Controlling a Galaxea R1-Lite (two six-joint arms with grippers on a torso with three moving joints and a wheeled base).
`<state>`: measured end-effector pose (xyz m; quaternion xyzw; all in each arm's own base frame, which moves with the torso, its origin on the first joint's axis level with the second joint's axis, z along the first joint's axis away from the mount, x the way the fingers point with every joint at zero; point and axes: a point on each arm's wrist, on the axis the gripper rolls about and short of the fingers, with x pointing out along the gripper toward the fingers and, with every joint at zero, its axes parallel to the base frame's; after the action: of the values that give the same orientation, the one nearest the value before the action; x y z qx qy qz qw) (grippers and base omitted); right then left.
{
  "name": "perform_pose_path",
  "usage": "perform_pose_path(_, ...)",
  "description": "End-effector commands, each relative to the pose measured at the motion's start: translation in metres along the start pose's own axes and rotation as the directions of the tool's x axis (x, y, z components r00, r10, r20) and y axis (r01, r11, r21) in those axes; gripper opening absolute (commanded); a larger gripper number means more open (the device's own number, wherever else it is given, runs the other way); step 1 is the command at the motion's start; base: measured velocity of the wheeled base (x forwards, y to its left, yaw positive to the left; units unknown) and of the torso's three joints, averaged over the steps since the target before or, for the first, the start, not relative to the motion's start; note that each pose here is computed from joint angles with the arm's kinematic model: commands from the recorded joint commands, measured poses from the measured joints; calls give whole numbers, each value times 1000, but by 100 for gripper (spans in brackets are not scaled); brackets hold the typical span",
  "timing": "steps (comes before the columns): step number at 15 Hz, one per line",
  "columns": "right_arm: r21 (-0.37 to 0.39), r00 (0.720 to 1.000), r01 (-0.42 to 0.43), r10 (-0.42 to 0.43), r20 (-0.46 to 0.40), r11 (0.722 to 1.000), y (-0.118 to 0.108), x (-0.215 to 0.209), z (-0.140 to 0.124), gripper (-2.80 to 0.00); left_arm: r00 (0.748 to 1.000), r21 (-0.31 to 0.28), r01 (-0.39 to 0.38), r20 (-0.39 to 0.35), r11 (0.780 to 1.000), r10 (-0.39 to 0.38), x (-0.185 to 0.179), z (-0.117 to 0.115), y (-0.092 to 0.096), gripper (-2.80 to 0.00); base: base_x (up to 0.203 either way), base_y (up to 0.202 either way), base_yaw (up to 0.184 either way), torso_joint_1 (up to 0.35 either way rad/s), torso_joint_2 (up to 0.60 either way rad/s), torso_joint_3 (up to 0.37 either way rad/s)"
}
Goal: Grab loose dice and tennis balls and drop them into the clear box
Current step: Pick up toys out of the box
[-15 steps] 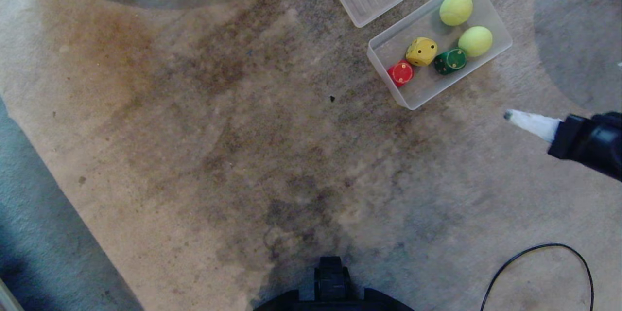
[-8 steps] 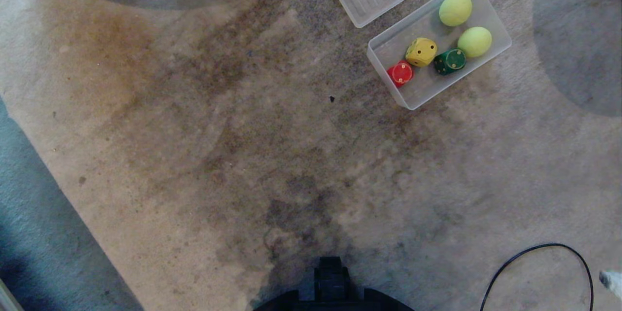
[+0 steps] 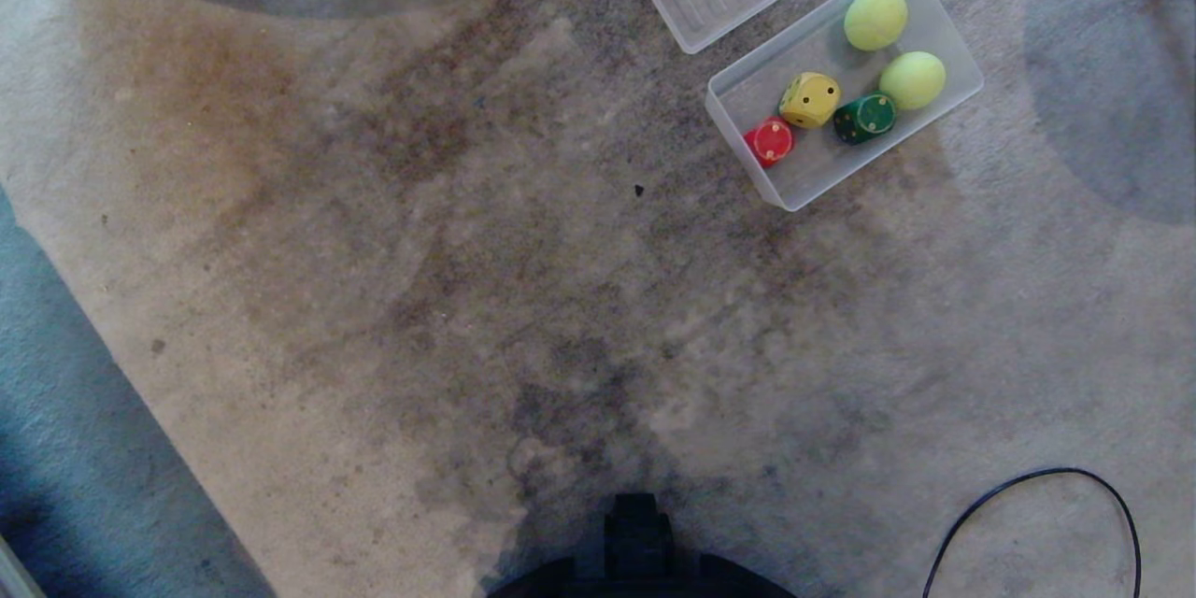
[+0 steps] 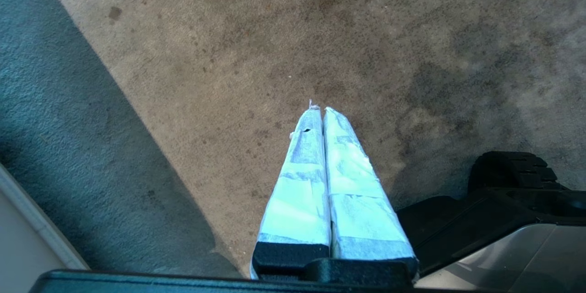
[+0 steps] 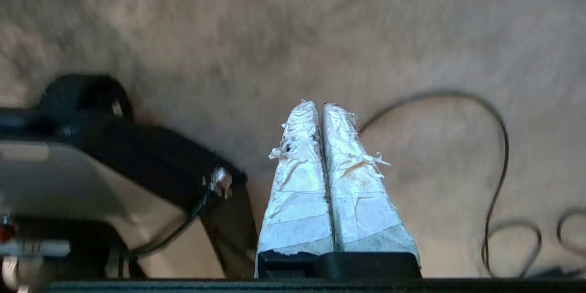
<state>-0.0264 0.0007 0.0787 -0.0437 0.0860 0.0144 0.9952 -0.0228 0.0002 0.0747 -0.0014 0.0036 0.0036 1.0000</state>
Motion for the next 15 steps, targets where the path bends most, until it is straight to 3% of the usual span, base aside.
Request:
perform_pose_path(1,0,999,2,-2,40,1000,0,-3,-4,-280,1000,0,-2,-2,1000,2,0,0,0,-280,0,0,0,0,0,0)
perform_pose_path(13,9,999,4,-4,33,1000,0,-4,-4,-280,1000,0,0,-4,1000,0,0,0,0,-280,0,0,0,0,0,0)
perform_pose_path(15,8,999,4,-4,37,1000,0,-4,-4,-280,1000,0,-1,-4,1000,1,0,0,0,-280,-8,-8,115,5,3,4)
